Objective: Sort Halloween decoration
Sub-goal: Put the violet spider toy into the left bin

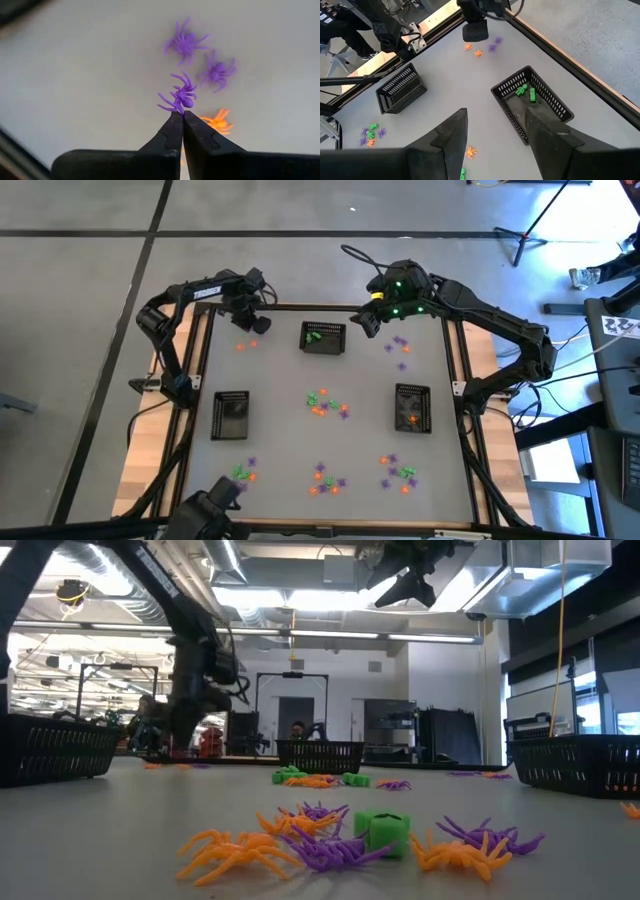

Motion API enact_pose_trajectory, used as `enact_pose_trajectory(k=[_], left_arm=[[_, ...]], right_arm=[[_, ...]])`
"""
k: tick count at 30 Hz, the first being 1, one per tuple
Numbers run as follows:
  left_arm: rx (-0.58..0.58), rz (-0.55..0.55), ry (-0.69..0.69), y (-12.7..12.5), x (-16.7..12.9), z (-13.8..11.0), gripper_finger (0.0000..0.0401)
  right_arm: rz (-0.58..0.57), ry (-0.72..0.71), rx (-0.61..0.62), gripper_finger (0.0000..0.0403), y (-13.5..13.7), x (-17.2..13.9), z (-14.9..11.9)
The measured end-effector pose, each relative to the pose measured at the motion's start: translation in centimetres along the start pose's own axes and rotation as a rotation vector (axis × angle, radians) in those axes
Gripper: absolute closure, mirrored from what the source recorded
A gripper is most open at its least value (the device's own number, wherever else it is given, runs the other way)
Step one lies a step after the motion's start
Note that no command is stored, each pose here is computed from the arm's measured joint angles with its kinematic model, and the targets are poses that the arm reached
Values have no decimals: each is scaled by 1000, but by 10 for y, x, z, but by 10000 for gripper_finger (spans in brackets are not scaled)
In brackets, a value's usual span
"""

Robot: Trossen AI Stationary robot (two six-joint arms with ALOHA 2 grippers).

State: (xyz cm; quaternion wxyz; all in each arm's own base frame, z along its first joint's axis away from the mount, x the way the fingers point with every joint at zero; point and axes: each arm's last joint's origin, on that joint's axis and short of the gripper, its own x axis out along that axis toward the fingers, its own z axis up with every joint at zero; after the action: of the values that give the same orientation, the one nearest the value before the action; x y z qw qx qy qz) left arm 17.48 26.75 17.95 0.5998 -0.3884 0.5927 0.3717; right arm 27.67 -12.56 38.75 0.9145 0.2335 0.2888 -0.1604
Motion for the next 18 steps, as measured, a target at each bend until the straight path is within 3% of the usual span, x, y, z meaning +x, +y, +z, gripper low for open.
enact_pose_trajectory(k=[7,18], left_arm=[[53,-54,-19,-15,-52,-37,401],[234,-121,142,-65,-125,-163,401]], right_arm=[[0,0,-24,210,0,0,0],[6,-25,-59,210,1,0,2]])
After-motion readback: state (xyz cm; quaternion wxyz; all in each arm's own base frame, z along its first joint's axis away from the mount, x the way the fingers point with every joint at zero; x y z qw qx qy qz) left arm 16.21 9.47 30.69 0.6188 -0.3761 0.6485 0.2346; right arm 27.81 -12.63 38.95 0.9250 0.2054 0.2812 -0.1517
